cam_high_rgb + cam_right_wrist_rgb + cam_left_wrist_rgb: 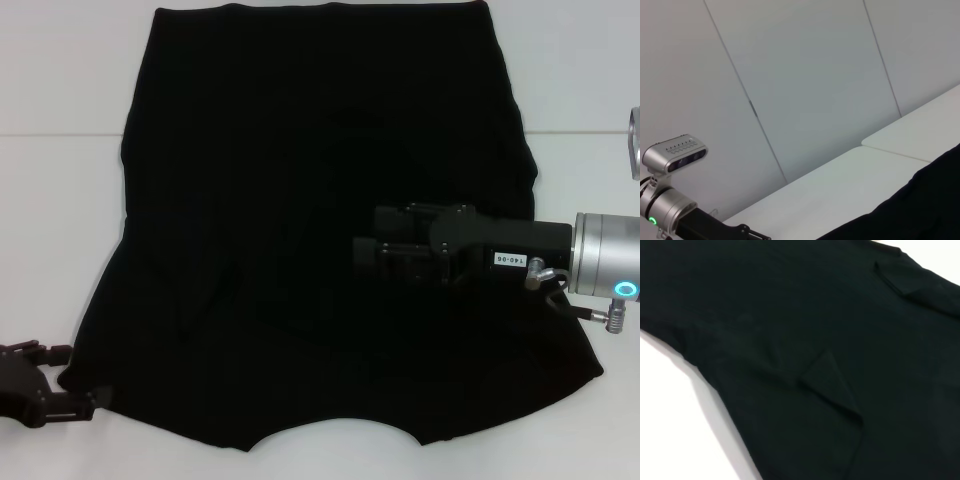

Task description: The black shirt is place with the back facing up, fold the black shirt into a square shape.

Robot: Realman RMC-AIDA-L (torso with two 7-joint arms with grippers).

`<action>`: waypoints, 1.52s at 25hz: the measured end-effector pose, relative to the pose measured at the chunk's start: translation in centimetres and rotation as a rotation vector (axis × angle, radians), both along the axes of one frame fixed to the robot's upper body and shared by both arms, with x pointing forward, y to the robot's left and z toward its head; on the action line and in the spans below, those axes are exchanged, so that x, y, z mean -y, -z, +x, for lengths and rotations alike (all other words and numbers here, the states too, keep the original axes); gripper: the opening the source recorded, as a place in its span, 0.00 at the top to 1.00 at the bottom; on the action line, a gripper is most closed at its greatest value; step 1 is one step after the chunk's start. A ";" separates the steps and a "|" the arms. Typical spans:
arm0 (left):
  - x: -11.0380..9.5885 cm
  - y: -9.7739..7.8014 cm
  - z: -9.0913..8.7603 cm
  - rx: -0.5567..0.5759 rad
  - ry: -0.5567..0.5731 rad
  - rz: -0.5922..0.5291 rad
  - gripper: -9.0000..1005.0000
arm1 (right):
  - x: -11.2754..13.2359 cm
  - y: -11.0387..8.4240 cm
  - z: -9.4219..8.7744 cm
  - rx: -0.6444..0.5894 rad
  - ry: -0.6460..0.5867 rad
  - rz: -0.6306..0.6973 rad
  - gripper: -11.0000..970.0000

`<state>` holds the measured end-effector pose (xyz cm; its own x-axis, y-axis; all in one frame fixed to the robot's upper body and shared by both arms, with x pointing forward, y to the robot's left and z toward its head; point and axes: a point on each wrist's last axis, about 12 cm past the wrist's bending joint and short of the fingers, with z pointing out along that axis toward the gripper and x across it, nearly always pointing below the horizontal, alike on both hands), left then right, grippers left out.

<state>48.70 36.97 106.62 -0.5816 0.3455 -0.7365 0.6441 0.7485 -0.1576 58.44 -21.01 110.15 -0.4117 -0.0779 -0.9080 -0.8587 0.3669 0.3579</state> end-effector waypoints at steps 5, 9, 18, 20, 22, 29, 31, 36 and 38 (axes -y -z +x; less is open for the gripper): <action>-0.2 0.0 0.0 -0.007 -0.011 0.008 0.10 | 0.0 0.0 0.0 0.000 0.000 0.000 0.21; -0.2 0.1 -0.1 -0.017 -0.008 0.016 0.10 | 0.0 0.0 0.0 0.003 0.003 0.002 0.21; 0.3 0.1 0.1 -0.041 0.019 0.020 0.13 | 0.1 -0.1 0.1 0.011 0.006 0.007 0.21; 0.5 0.0 0.4 -0.038 0.028 0.016 0.14 | 0.1 -0.1 0.1 0.012 0.008 0.009 0.21; 0.9 0.0 0.6 -0.040 0.042 0.015 0.15 | 0.1 -0.1 0.1 0.012 0.008 0.010 0.21; 1.4 -0.1 1.1 -0.036 0.062 0.011 0.17 | 0.2 -0.1 0.1 0.013 0.009 0.008 0.21; 1.5 -0.2 1.1 -0.038 0.059 0.007 0.18 | 0.2 -0.1 0.1 0.013 0.010 0.009 0.21; 1.4 -0.3 1.5 -0.049 0.047 0.008 0.19 | 0.3 -0.2 0.1 0.016 0.015 0.016 0.21; 1.3 -0.2 1.6 -0.060 0.046 0.012 0.20 | 0.3 -0.3 0.1 0.016 0.016 0.017 0.21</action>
